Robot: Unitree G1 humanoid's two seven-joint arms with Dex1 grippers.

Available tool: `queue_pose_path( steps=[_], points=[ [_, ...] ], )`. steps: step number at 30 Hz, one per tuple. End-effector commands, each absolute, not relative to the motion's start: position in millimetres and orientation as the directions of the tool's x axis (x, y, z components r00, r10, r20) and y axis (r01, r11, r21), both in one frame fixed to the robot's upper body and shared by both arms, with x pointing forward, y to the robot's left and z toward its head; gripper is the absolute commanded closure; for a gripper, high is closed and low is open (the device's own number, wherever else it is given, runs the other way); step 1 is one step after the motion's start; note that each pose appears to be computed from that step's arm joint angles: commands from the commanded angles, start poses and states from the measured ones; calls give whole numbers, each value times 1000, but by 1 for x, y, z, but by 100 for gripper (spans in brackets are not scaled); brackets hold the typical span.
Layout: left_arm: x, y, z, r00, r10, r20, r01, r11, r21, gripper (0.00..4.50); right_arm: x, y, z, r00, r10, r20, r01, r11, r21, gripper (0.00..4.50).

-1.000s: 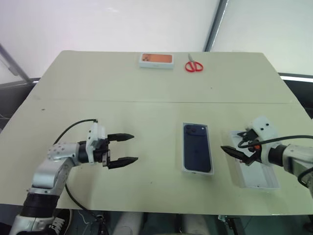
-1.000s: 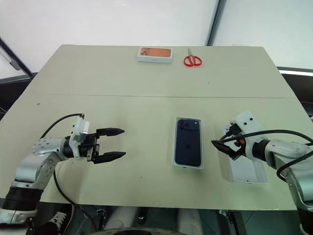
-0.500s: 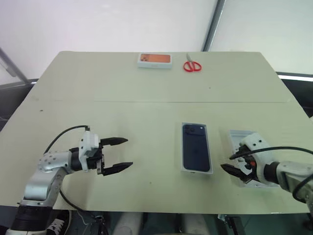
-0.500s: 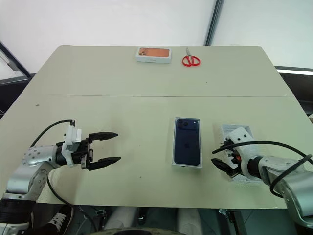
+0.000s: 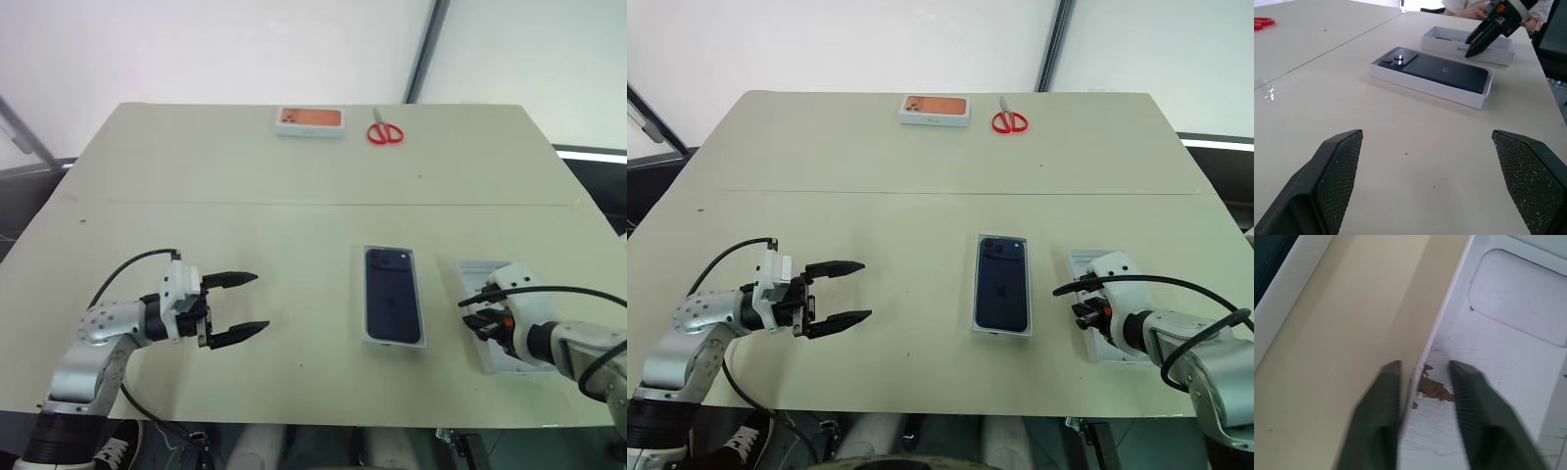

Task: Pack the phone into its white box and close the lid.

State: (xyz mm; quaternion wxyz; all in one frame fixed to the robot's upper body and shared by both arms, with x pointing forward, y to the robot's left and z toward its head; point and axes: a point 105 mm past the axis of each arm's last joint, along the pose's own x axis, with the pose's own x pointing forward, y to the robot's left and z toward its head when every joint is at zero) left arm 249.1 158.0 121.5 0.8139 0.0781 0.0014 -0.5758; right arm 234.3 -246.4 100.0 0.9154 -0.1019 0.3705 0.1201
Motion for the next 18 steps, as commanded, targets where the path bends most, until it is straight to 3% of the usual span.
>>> queue_pose_path(
  steps=[1, 13, 18],
  points=[
    [247, 153, 129, 321, -944, -72, 939, 308, 152, 0, 232, -242, 102, 693, 149, -705, -289, 954, -82, 433],
    [249, 150, 128, 324, -944, -69, 939, 312, 145, 0, 240, -236, 103, 710, 143, -689, -231, 972, -37, 442],
    [254, 151, 130, 350, -935, -59, 933, 342, 113, 0, 262, -224, 132, 803, 222, -553, -231, 971, 55, 442]
  ],
)
